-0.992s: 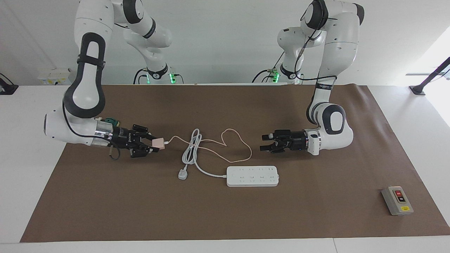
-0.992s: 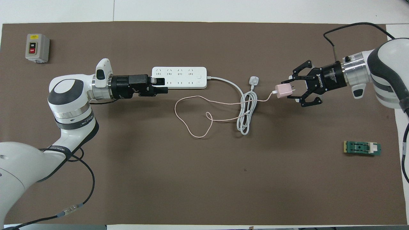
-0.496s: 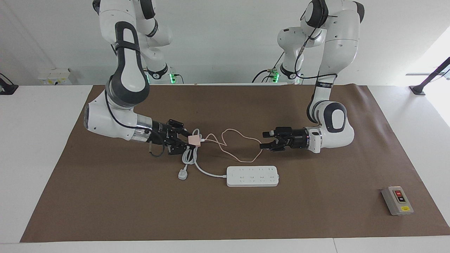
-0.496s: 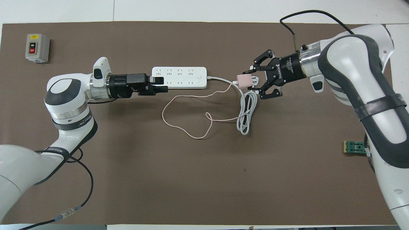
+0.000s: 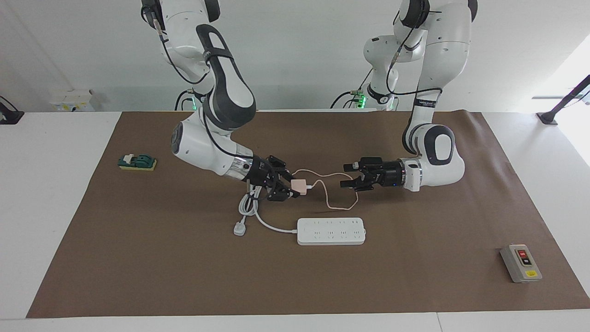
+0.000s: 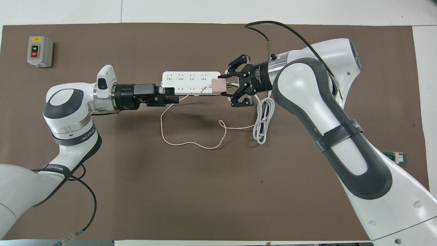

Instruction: Plug charger into power strip

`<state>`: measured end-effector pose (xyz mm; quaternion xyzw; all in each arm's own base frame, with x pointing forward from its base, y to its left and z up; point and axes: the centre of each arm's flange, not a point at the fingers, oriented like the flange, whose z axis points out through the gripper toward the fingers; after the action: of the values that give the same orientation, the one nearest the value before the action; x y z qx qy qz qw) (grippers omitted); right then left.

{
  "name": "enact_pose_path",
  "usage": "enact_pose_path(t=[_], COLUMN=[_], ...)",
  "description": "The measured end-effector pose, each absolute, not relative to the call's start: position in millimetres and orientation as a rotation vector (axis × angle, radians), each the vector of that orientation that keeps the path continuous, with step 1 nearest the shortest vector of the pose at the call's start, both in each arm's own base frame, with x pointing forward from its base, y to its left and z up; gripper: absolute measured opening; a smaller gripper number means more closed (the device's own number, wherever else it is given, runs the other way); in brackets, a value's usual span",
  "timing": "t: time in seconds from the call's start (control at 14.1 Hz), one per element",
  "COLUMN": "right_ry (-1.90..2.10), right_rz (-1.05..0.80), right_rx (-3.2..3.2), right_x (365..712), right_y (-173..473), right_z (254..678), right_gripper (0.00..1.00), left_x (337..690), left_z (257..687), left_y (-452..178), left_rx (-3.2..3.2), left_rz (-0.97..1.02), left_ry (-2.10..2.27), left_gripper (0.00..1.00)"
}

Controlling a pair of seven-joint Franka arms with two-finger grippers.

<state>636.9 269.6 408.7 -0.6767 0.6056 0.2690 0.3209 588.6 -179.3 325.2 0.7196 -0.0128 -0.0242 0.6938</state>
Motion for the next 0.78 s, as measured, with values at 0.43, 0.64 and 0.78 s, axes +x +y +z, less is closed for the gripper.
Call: enact_pose_path(t=[0.43,0.64,0.78], right_ry=[1.629,1.634,1.622], right_rz=[0.684,0.689,0.696], right_rx=[-1.739,-1.739,-1.752], right_x=[626,625,622], right_y=[319,337,346], right_z=[404,399,398], right_gripper=[0.51,0.51,0.51], left_x=[588,588,588], left_z=[325,324,324], left_y=[-179,-179,-179], left_rx=[1.606,1.606,1.606], left_rz=[-0.048,-0.047,-0.047], left_ry=[-0.035,-0.036,-0.036], left_gripper=[1.0,1.0,1.0])
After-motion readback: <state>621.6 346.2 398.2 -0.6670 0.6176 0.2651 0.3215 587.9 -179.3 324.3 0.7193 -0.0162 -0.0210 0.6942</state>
